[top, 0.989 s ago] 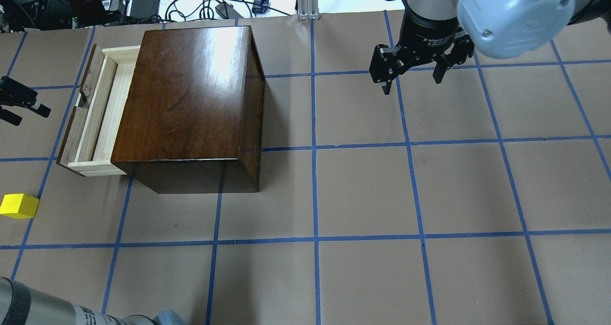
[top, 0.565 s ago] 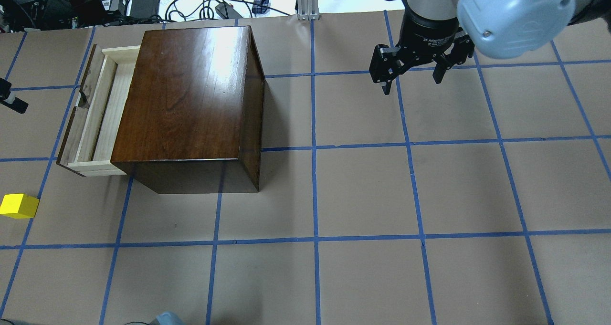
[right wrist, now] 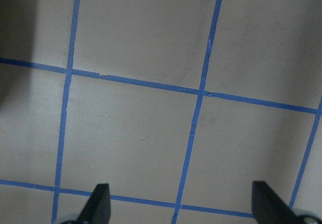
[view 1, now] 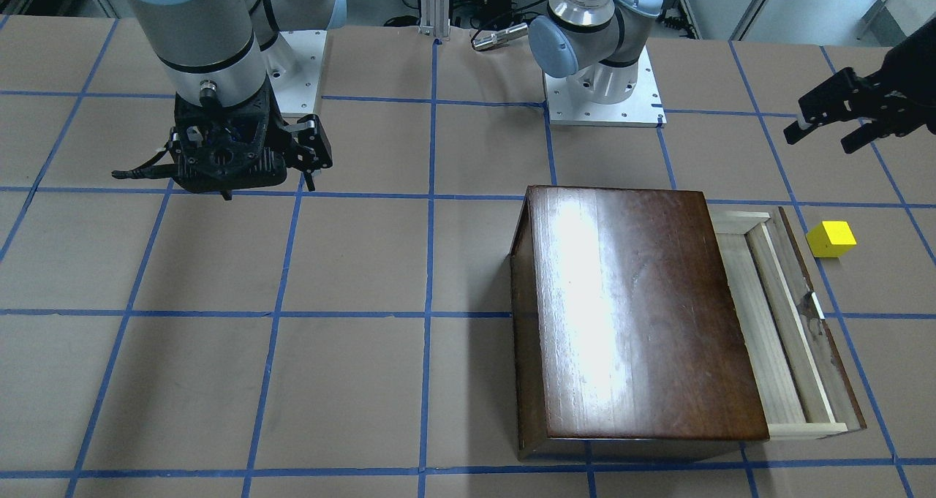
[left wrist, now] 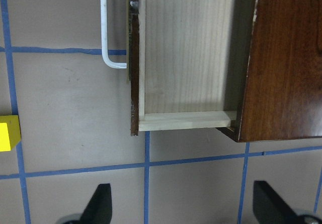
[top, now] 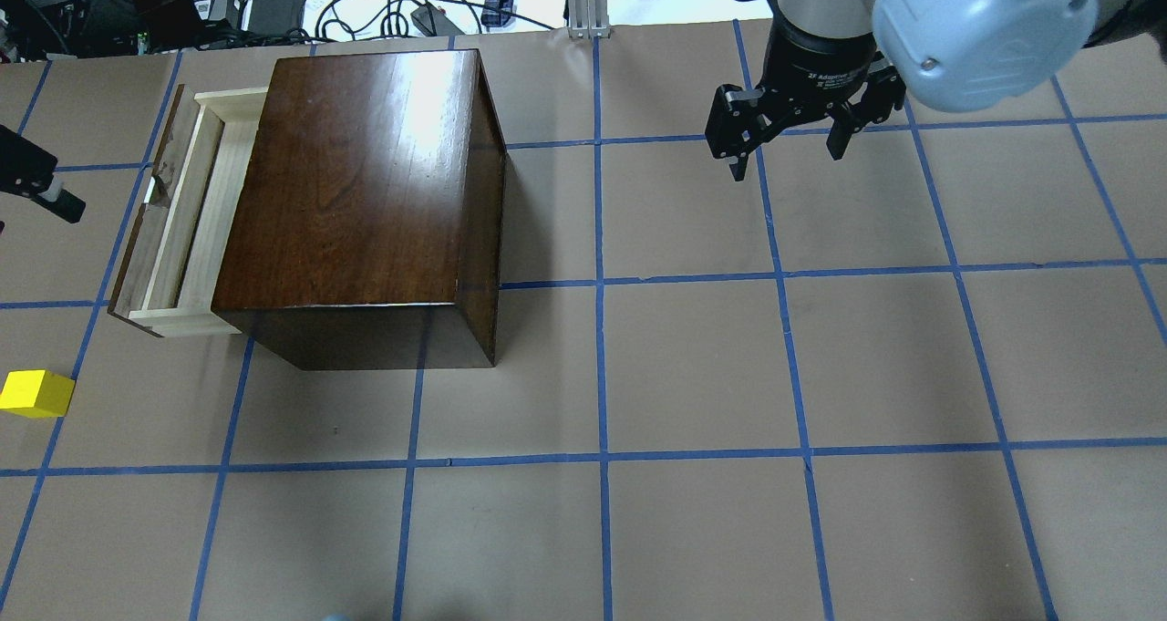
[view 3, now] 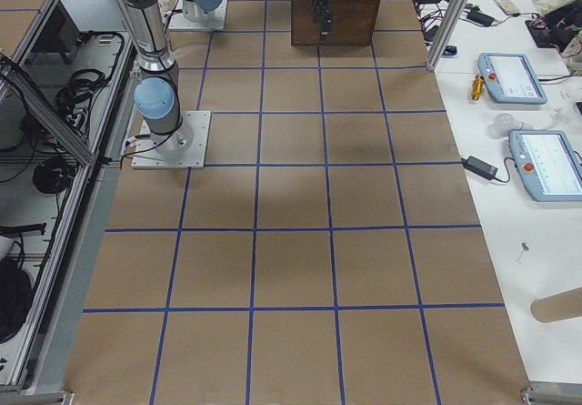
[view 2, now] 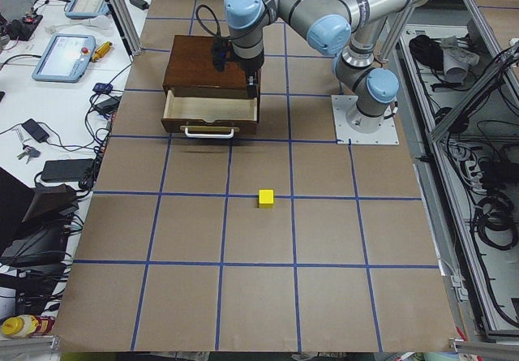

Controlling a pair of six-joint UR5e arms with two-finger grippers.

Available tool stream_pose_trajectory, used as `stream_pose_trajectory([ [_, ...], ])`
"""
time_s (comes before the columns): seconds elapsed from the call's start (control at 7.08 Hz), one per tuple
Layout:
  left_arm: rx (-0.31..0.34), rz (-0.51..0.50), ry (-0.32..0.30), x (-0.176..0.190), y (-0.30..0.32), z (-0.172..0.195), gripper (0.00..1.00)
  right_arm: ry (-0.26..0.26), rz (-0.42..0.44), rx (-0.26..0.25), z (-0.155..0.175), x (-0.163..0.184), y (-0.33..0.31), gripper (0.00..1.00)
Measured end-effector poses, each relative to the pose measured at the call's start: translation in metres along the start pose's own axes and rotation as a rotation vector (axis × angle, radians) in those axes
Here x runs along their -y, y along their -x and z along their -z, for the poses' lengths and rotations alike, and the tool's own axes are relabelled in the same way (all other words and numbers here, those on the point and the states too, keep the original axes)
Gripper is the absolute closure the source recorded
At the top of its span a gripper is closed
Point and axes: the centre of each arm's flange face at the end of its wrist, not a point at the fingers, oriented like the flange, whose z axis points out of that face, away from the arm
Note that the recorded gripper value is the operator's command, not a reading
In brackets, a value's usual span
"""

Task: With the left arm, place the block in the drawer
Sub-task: 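Release the handle and raise the left gripper over the cabinet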

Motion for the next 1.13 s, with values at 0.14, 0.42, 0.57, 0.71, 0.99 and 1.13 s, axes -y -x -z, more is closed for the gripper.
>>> stream_pose_trajectory([
  [0.14, 0.03, 0.038, 0.008, 0.002, -0.046, -0.002, 0.0, 0.0, 0.0, 0.001, 0.0, 0.0, 0.0, 0.0],
  [0.42, 0.099, 0.112, 0.006, 0.003, -0.133, -0.015, 0.0, 0.0, 0.001, 0.0, 0.0, 0.0, 0.0, 0.0],
  [0.57, 0.135, 0.119, -0.013, 0.002, -0.169, -0.023, 0.0, 0.0, 0.0, 0.0, 0.0, 0.0, 0.0, 0.0],
  [0.71, 0.167, 0.105, -0.04, 0.002, -0.198, -0.031, 0.0, 0.0, 0.0, 0.0, 0.0, 0.0, 0.0, 0.0],
  [0.99, 0.183, 0.085, -0.091, 0.007, -0.227, -0.04, 0.0, 0.0, 0.0, 0.0, 0.0, 0.0, 0.0, 0.0],
  [1.13, 0.183, 0.081, -0.1, 0.007, -0.231, -0.041, 0.0, 0.0, 0.0, 0.0, 0.0, 0.0, 0.0, 0.0],
])
